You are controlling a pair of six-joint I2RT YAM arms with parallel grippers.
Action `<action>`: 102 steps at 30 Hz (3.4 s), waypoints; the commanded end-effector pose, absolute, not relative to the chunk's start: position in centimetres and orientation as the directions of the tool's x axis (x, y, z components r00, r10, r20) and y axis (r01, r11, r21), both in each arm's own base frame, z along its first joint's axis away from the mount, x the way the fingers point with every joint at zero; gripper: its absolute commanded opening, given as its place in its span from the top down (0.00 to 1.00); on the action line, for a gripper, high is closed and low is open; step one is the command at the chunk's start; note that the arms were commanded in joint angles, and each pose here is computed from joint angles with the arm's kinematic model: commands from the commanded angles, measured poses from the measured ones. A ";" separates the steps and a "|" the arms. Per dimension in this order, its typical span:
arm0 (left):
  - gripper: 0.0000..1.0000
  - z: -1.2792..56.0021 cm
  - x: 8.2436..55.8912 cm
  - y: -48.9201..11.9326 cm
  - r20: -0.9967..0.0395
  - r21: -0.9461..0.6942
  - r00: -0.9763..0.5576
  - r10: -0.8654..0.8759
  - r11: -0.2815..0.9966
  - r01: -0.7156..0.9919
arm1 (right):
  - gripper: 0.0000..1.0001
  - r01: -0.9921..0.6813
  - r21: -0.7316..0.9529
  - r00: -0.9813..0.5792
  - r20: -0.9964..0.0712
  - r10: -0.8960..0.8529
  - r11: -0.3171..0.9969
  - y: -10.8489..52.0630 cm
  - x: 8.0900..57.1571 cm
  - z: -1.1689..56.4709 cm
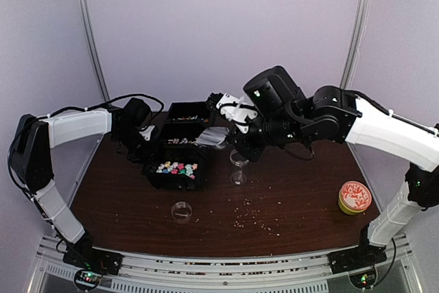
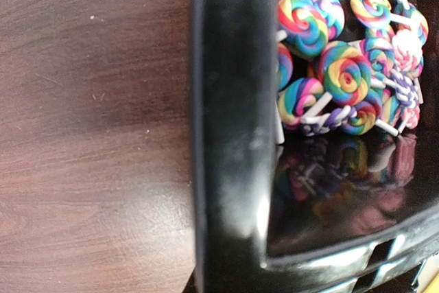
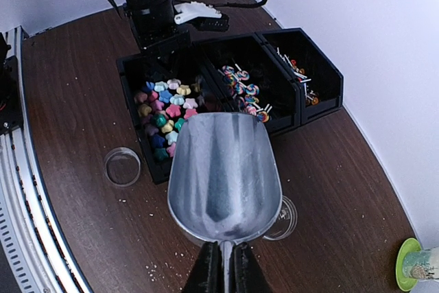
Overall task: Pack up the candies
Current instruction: Scoop the fake candies from the storage box.
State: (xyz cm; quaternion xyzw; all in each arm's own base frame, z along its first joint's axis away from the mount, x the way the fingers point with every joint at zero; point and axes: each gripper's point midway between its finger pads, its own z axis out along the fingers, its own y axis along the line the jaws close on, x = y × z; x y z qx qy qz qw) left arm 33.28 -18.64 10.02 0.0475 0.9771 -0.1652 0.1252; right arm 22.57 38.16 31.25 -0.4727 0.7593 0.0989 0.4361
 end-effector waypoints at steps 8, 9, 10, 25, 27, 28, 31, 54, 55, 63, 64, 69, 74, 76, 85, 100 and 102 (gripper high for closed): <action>1.00 16.3 35.6 -20.1 -0.478 -0.356 -0.878 0.022 0.909 0.217 | 1.00 -0.805 -0.298 -0.186 -0.694 -0.695 0.513 39.2 23.9 33.1; 1.00 16.0 35.6 -20.2 -0.476 -0.357 -0.879 0.025 0.908 0.219 | 1.00 -0.809 -0.300 -0.188 -0.684 -0.705 0.506 39.2 23.9 33.0; 1.00 15.5 35.5 -20.2 -0.471 -0.361 -0.882 0.026 0.907 0.219 | 1.00 -0.811 -0.300 -0.187 -0.680 -0.709 0.502 39.4 23.9 33.2; 1.00 13.8 35.8 -19.8 -0.467 -0.304 -0.883 0.053 0.928 0.216 | 1.00 -0.829 -0.361 -0.206 -0.513 -0.833 0.427 40.5 24.2 29.3; 1.00 13.8 35.8 -19.9 -0.469 -0.302 -0.882 0.056 0.928 0.219 | 1.00 -0.839 -0.354 -0.203 -0.502 -0.841 0.414 41.0 23.9 28.6; 1.00 13.8 35.8 -19.9 -0.471 -0.298 -0.880 0.058 0.929 0.221 | 1.00 -0.842 -0.353 -0.202 -0.496 -0.845 0.409 41.3 23.7 28.2; 1.00 13.7 35.8 -19.8 -0.478 -0.273 -0.876 0.066 0.937 0.220 | 1.00 -0.850 -0.356 -0.195 -0.472 -0.860 0.388 42.0 23.5 26.8; 1.00 14.3 35.9 -20.0 -0.513 -0.176 -0.849 0.123 0.954 0.244 | 1.00 -0.883 -0.325 -0.190 -0.412 -0.891 0.338 46.5 23.3 19.6; 1.00 14.4 35.9 -20.1 -0.516 -0.175 -0.848 0.125 0.953 0.247 | 1.00 -0.884 -0.325 -0.188 -0.407 -0.894 0.335 46.6 23.4 19.4; 1.00 15.9 36.0 -20.7 -0.568 -0.171 -0.811 0.140 0.944 0.282 | 1.00 -0.897 -0.314 -0.186 -0.374 -0.909 0.312 47.6 23.5 16.7; 1.00 16.1 36.0 -20.8 -0.576 -0.171 -0.805 0.142 0.942 0.289 | 1.00 -0.898 -0.309 -0.188 -0.376 -0.907 0.315 47.9 23.5 16.4; 1.00 16.8 35.8 -21.5 -0.601 -0.200 -0.787 0.138 0.928 0.315 | 1.00 -0.897 -0.291 -0.198 -0.406 -0.892 0.332 49.4 23.8 15.3; 1.00 17.2 35.7 -22.2 -0.611 -0.239 -0.781 0.130 0.910 0.339 | 1.00 -0.888 -0.286 -0.209 -0.444 -0.871 0.359 50.9 24.5 13.4; 1.00 17.4 35.5 -22.6 -0.616 -0.262 -0.778 0.124 0.899 0.351 | 1.00 -0.886 -0.290 -0.202 -0.462 -0.864 0.362 51.2 24.7 12.6; 1.00 18.0 35.5 -23.1 -0.628 -0.334 -0.774 0.084 0.868 0.366 | 1.00 -0.872 -0.299 -0.178 -0.546 -0.819 0.389 52.1 25.2 9.4; 1.00 19.2 35.4 -22.9 -0.647 -0.366 -0.760 0.055 0.852 0.373 | 1.00 -0.825 -0.278 -0.181 -0.695 -0.696 0.492 52.7 26.2 7.2; 1.00 18.8 35.6 -21.9 -0.633 -0.350 -0.773 0.046 0.873 0.338 | 1.00 -0.820 -0.275 -0.169 -0.721 -0.672 0.502 52.2 26.3 7.4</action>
